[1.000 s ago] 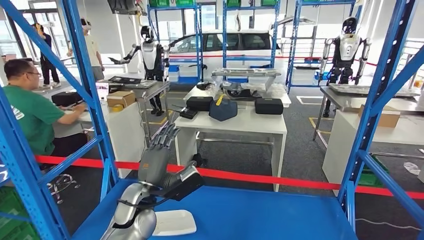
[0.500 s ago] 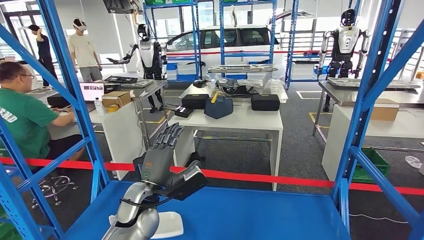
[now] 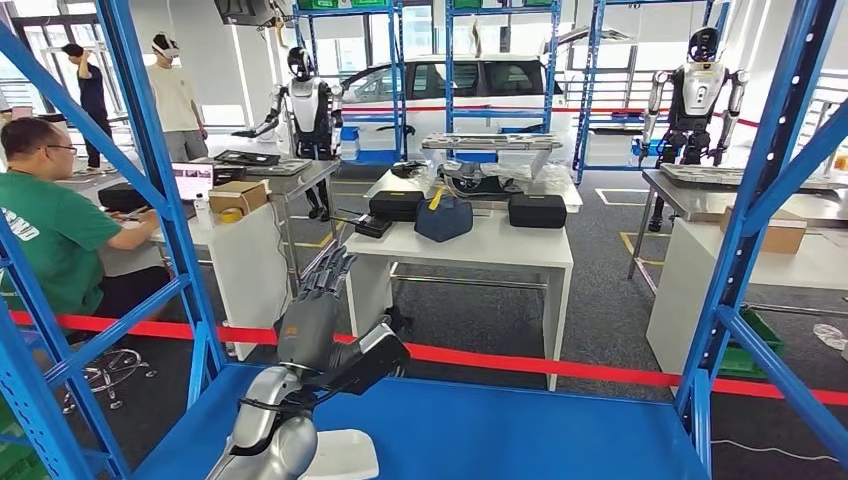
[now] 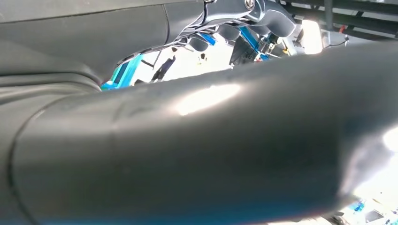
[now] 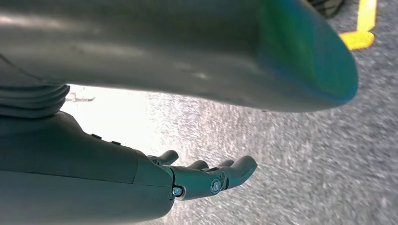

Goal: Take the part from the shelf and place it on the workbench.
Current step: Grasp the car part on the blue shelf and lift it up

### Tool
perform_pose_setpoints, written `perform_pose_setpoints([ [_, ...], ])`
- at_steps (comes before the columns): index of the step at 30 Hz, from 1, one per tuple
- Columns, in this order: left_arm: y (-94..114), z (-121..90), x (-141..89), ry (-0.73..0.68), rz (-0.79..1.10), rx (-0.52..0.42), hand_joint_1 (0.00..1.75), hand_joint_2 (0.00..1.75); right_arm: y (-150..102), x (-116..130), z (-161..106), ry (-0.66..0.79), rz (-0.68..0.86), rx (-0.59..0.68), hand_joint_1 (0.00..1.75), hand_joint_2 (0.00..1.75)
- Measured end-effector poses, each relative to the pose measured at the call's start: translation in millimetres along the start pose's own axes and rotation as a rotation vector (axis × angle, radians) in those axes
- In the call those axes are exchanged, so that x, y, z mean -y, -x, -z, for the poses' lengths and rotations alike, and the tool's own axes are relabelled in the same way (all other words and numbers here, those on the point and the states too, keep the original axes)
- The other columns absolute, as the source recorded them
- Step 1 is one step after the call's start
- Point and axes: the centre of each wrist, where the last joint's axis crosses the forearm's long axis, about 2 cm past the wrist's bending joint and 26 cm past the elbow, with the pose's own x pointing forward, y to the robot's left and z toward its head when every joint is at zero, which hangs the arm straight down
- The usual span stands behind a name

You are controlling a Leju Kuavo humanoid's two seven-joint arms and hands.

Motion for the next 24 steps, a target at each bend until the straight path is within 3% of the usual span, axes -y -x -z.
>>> perform_pose_setpoints([
  [19, 17, -13, 5, 0.081, 0.036, -0.176, 0.0, 0.0, 0, -2, 0, 0.002, 0.019, -0.002, 0.0, 0.0],
  [24, 23, -26, 15, 0.133, 0.024, -0.214, 0.0, 0.0, 0, 1, 0, 0.0, 0.01, -0.12, 0.0, 0.0],
])
